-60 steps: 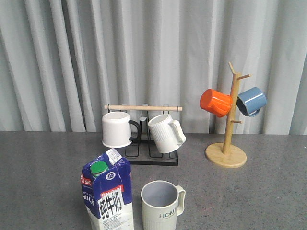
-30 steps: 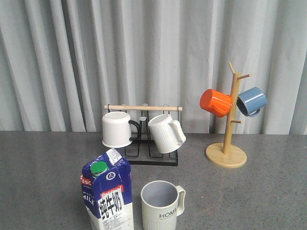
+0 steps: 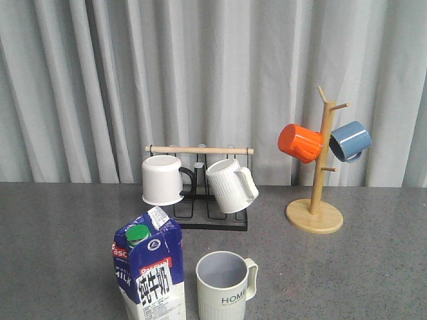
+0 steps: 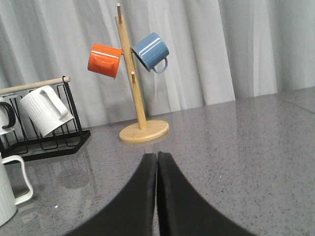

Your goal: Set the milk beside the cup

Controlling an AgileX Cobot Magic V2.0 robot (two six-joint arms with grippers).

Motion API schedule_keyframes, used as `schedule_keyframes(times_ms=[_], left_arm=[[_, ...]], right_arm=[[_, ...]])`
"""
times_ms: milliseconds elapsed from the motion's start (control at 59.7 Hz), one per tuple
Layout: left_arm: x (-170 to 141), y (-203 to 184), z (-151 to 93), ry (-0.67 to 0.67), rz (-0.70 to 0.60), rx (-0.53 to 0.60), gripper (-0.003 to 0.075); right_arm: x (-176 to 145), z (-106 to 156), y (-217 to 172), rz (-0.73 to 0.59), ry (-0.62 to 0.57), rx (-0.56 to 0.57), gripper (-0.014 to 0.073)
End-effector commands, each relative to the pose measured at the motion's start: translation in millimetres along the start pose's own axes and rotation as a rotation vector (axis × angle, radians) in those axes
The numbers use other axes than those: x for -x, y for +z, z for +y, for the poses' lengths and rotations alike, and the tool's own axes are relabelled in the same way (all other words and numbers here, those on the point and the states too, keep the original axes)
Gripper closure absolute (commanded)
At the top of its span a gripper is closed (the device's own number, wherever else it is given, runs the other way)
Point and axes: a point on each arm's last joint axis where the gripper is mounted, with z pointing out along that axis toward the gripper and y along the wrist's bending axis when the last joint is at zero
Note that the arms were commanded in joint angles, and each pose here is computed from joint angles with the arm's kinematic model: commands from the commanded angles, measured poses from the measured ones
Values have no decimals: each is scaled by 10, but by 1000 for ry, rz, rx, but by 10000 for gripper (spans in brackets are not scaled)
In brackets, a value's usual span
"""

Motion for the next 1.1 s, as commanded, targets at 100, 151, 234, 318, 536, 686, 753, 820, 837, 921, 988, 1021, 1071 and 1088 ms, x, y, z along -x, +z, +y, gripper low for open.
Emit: schedule_keyframes(times_ms=[100,151,234,318,536,686,753,820,837,921,988,1021,1071,1088], left_arm=[[2,-5,-1,-9,-64,3,728],[2,-5,-1,-9,-64,3,728],[2,-5,-1,-9,-64,3,728],[2,-5,-1,-9,-64,3,728],[2,-5,-1,-9,-64,3,728],[2,-5,-1,-9,-64,3,728],[2,-5,-1,-9,-64,3,728],[2,-5,-1,-9,-64,3,728],[2,-5,-1,-9,-64,3,728],[2,-5,-1,-9,-64,3,728],[2,-5,-1,-9,-64,3,728],[2,-5,-1,-9,-64,3,728],[2,-5,-1,-9,-64,3,728],[2,-5,-1,-9,-64,3,728]], right_arm=[[78,27,-13,-116,-90,28,597],[76,28,-13,-115,-106,28,597],[76,29,-13,-115,-113,29,597],[74,29,-12,-112,-113,28,597],[73,28,-11,-110,-113,28,597],[73,28,-11,-110,-113,28,597],[73,28,-11,-110,-113,28,597],[73,28,-11,-110,-113,28,597],[73,28,-11,-110,-113,28,597],[73,28,-11,-110,-113,28,597],[73,28,-11,-110,-113,28,597],[73,28,-11,-110,-113,28,597],[73,28,-11,-110,-113,28,597],[73,28,-11,-110,-113,28,597]])
